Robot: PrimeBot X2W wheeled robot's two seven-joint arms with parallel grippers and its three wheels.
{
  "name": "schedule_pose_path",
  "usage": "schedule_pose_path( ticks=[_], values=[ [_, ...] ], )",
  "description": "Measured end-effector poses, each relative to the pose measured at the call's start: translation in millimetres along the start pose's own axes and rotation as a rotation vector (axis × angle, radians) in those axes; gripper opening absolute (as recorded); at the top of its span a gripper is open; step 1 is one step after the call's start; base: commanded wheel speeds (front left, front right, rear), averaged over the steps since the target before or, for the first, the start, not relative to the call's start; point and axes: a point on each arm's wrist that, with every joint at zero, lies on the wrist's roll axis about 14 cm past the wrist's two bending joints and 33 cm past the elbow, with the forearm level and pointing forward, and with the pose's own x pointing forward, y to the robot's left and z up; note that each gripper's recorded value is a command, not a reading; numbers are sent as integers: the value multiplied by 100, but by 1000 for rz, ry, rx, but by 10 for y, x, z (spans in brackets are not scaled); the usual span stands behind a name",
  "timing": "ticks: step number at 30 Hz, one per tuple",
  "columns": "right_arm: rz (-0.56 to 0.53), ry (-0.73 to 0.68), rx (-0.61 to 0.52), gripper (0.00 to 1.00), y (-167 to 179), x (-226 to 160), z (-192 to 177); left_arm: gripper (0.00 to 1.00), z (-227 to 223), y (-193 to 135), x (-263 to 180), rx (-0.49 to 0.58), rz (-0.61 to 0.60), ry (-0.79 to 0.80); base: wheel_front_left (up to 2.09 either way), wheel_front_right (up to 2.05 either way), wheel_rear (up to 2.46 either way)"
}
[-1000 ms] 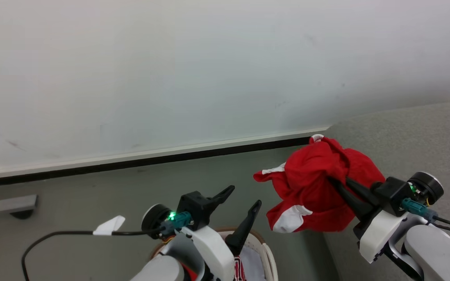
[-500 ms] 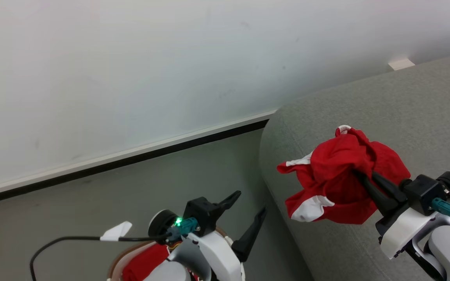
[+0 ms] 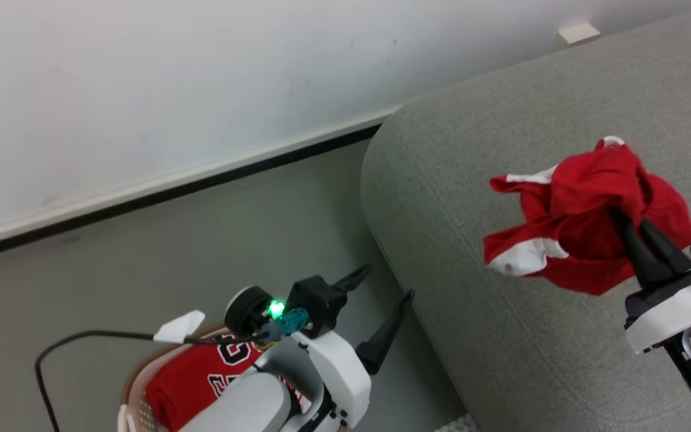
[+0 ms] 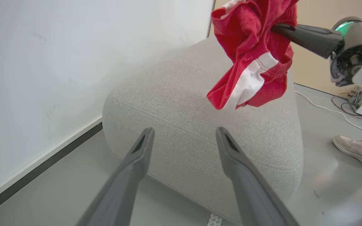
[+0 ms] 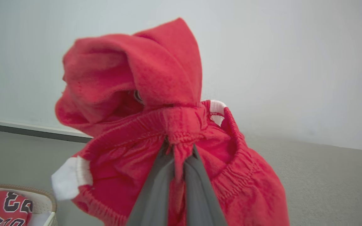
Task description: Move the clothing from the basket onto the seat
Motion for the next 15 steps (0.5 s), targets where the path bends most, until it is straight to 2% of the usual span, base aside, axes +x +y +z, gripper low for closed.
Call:
schedule_pose_path(
  ticks=[6,15],
  values=[
    [-116,20,12,0,-325,282,-125,100,-67,263,148,16,-18,-8,0,0,0],
    [-220,4,-38,0,-710,1119,-226,100,-285,923,294,7,38,-57,0,0,0]
  ],
)
